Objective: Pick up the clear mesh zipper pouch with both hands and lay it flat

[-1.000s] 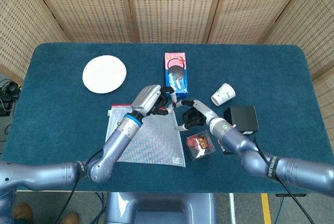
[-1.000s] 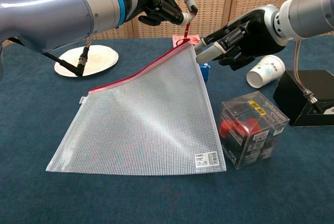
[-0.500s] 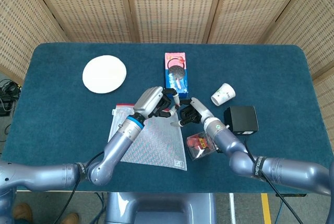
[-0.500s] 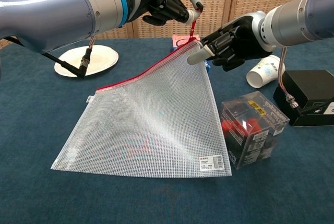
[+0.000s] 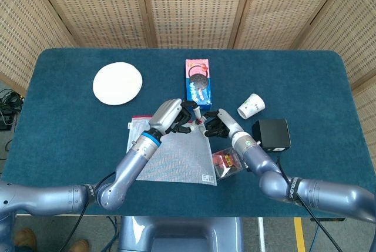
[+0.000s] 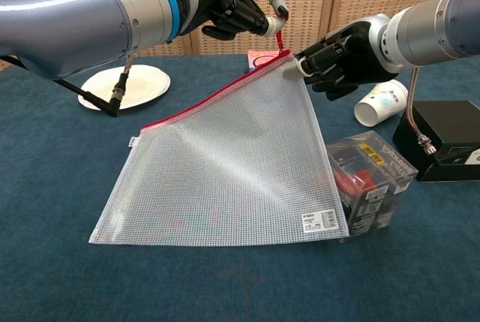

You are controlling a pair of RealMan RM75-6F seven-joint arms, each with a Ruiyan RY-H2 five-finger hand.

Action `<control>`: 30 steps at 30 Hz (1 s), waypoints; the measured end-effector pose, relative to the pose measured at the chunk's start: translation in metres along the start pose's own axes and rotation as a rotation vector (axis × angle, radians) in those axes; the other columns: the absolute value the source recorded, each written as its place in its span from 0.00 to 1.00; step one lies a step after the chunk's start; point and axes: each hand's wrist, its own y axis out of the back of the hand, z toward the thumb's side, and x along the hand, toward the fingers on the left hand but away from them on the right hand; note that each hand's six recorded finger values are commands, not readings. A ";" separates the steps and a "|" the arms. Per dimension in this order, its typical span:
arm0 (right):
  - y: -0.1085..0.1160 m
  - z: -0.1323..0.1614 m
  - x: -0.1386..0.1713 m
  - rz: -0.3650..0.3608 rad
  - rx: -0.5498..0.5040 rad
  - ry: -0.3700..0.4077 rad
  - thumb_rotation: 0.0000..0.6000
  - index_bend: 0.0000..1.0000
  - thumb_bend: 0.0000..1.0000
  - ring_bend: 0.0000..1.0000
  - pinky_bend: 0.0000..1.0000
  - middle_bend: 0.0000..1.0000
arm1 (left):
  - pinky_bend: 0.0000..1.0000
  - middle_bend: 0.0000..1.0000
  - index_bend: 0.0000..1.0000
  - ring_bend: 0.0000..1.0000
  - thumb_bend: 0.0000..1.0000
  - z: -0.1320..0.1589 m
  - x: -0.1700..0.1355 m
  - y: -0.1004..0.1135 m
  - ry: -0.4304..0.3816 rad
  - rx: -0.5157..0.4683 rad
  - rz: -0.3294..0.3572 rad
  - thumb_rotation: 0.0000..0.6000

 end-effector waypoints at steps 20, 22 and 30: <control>0.002 0.008 0.011 0.006 -0.063 0.068 1.00 0.69 0.79 0.87 1.00 0.93 | 1.00 0.95 0.90 0.98 0.77 -0.029 -0.002 0.016 0.055 -0.005 0.033 1.00; 0.002 0.011 0.013 0.009 -0.087 0.091 1.00 0.69 0.79 0.88 1.00 0.93 | 1.00 0.95 0.90 0.98 0.77 -0.035 -0.001 0.019 0.065 -0.003 0.041 1.00; 0.004 0.022 0.020 0.021 -0.142 0.153 1.00 0.70 0.79 0.88 1.00 0.93 | 1.00 0.95 0.91 0.98 0.77 -0.050 0.002 0.026 0.095 -0.007 0.054 1.00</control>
